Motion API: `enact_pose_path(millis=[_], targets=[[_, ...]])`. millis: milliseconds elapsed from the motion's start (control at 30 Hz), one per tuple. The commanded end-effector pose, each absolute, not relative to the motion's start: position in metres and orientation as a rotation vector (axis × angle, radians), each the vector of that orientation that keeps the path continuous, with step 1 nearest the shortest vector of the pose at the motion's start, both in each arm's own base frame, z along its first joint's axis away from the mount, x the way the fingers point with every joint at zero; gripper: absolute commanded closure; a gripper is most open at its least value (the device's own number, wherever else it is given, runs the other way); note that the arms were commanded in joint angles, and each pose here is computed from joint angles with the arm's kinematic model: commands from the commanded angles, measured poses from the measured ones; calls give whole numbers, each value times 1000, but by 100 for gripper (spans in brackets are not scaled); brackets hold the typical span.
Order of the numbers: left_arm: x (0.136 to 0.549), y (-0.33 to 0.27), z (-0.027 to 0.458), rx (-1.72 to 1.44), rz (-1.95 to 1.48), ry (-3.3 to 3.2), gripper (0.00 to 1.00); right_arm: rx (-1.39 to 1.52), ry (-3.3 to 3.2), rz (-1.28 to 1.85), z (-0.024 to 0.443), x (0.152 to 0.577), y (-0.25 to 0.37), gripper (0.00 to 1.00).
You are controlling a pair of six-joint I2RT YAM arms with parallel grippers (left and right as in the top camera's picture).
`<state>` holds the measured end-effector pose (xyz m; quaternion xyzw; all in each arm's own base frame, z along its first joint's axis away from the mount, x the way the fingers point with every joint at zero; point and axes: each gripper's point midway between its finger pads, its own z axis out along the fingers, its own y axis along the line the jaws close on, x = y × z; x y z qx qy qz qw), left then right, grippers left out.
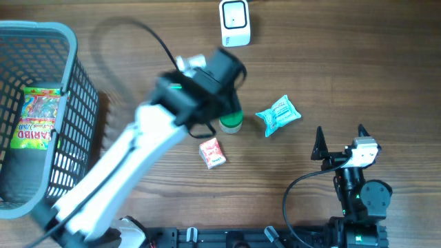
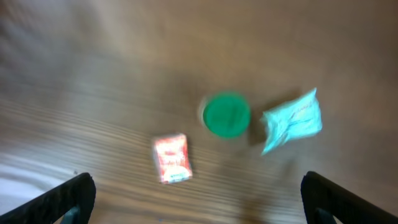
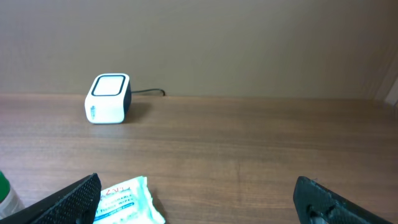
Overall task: Scan the item barcode
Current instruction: 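Place red-white box in front of the jar with left gripper, then grasp the Haribo gummy bag in basket with left gripper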
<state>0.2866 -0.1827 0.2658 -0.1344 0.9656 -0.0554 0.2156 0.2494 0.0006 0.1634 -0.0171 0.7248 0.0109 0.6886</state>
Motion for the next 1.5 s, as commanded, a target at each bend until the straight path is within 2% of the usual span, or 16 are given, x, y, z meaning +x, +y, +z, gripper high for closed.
enact_pose_path(millis=[0,33,100,233,333,500,633,800,933,1200,1233,1267,1300,1400,1433,1467], targets=[[285,-91,408,-535,-53,2224,0,-40,1613,6,165,249,-1,1],[273,-47,438,-723,-24,2068,0,-40,1613,6,165,249,-1,0],[246,23,460,-1051,3,1834,0,-40,1612,6,165,249,-1,0],[207,103,461,-1477,35,1555,0,-40,1613,6,165,249,-1,0],[196,150,435,-1791,74,1382,0,-40,1613,6,165,249,-1,0],[217,219,345,-2215,167,1366,0,-40,1613,6,165,249,-1,0],[291,250,269,-1938,216,2003,0,-40,1613,5,165,249,-1,0],[323,269,165,-2044,237,2207,0,-40,1613,6,165,249,-1,0],[332,272,111,-2059,246,2256,0,-40,1613,5,165,249,-1,0],[315,250,10,-2081,246,2317,0,-40,1612,6,165,249,-1,0],[311,244,2,-2085,242,2335,49,-40,1612,6,165,249,-1,0],[310,242,2,-2085,243,2344,82,-40,1612,6,165,249,-1,0],[309,241,6,-2086,244,2345,96,-40,1613,6,165,249,-1,0],[314,245,57,-2043,223,2284,96,-40,1613,6,165,249,-1,0],[320,249,132,-1969,180,2144,96,-40,1613,6,165,249,-1,0],[318,248,157,-1959,163,2083,96,-40,1613,6,165,249,-1,0]])
